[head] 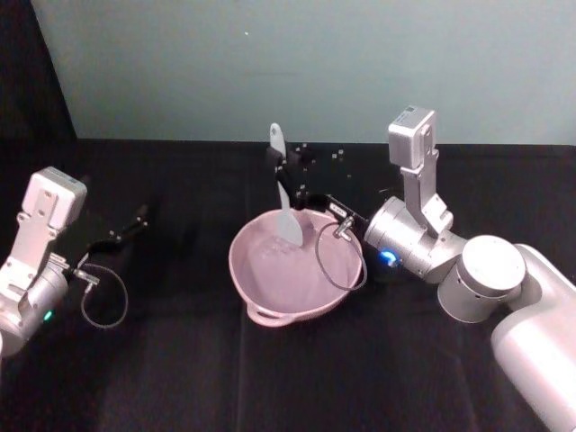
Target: Use the one hand to pick up the spoon and stir the clear water in the bowl.
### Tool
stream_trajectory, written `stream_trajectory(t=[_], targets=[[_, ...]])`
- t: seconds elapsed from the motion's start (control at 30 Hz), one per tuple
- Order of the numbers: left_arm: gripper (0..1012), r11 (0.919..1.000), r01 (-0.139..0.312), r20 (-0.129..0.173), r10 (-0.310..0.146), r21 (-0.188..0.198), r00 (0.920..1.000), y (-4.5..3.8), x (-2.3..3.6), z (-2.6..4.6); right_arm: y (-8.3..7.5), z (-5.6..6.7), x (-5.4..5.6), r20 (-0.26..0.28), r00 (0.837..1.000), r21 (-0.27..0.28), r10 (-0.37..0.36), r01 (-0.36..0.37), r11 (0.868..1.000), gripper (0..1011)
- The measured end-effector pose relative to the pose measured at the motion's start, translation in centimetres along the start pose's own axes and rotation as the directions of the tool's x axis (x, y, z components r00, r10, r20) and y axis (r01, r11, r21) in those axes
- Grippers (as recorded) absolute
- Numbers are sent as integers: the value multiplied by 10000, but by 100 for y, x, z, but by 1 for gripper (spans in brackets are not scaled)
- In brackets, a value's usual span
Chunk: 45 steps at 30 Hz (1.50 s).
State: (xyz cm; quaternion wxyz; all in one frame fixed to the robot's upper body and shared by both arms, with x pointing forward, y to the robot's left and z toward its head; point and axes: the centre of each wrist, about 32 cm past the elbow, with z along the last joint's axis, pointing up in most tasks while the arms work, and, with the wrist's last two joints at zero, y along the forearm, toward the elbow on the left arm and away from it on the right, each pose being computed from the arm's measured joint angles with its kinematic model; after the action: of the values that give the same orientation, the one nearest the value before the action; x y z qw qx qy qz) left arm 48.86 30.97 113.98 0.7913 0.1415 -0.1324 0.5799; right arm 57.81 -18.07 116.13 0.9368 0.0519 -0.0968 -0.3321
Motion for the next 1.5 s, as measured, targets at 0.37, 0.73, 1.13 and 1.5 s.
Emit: stream_trajectory(t=[0.37, 0.73, 1.13, 1.5], targets=[[1011, 10000, 0, 0, 0, -1, 10000, 0, 0, 0, -243, 41, 148, 229, 9988, -165, -431, 435, 9989, 126], [1011, 10000, 0, 0, 0, 1, 10000, 0, 0, 0, -542, 141, 18, -133, 9998, 9, 129, -129, 9999, 127], [1011, 10000, 0, 1, 0, 0, 10000, 0, 0, 0, -531, 169, -164, -811, 9921, 28, 955, -956, 9954, 127], [1011, 10000, 1, 1, -1, 0, 10000, 0, 0, 0, -290, 134, -218, -1210, 9857, 145, 1170, -1161, 9931, 126]])
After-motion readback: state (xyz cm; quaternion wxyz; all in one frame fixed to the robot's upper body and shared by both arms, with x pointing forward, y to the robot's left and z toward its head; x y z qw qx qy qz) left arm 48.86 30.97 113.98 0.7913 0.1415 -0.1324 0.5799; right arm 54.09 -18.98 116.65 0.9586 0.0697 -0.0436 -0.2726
